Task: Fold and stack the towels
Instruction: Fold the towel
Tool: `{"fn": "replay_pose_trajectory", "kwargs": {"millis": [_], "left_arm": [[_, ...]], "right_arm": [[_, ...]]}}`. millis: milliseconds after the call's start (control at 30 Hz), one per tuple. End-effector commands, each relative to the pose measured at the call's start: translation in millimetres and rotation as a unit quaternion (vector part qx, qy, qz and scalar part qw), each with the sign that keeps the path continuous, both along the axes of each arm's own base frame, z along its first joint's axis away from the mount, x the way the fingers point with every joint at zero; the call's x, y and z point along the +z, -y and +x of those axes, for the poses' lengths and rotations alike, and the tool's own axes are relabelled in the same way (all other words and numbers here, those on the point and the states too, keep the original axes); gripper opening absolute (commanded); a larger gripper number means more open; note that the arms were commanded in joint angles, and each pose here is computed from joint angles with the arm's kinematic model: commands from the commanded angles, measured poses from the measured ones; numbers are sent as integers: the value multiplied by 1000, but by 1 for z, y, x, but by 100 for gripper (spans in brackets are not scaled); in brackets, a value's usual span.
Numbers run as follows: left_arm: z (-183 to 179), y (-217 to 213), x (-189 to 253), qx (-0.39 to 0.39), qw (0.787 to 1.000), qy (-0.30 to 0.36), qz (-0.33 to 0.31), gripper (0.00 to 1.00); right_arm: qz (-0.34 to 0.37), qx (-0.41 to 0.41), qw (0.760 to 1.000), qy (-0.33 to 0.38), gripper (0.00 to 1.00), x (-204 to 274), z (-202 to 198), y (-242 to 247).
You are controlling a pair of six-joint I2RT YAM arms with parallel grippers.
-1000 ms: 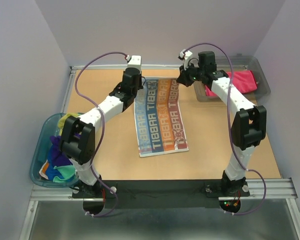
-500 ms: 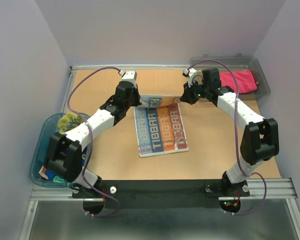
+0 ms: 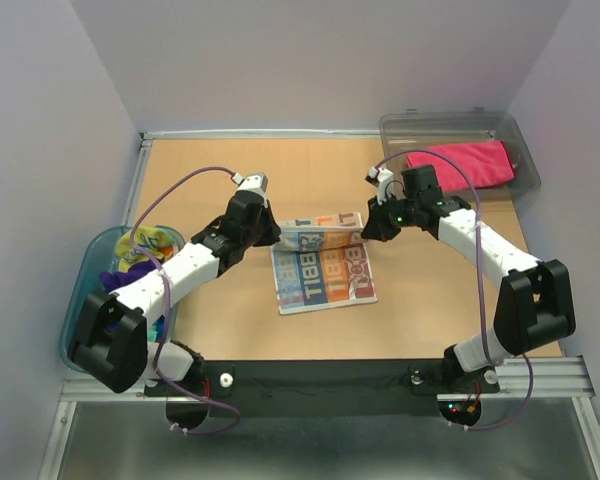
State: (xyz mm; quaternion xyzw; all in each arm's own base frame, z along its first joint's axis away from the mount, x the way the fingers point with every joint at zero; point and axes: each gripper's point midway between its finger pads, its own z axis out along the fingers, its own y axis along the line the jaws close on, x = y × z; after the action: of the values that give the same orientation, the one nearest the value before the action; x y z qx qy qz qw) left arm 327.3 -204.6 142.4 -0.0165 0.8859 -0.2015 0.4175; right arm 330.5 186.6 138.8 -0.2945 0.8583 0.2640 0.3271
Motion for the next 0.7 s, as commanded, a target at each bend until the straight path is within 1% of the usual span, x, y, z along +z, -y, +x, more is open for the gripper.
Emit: {"fn": "replay_pose_trajectory", "kwargs": {"millis": [0,133,333,433,567,667], "left_arm": [[-14,-26,-12,30,998,-20,44,0],[-21,-29,-9,33,998,-24,49,0],[-31,-28,-8,35,998,-36,50,0],[-43,-21,-13,28,997,-44,51,0],[-52,-27,-26,44,996,-58,59,0],[-59,-34,-48,65,992,-84,67,0]], "right_arm": [[-36,-50,998,-28,3,-9,-14,22],[-40,-64,997,-27,2,-4,-16,27],[-29,-61,997,-28,2,6,-21,24],[-32,-62,997,-44,2,0,-27,24],[-20,-67,995,-75,2,-9,-40,22],[-18,-72,991,-110,2,-25,-48,20]]}}
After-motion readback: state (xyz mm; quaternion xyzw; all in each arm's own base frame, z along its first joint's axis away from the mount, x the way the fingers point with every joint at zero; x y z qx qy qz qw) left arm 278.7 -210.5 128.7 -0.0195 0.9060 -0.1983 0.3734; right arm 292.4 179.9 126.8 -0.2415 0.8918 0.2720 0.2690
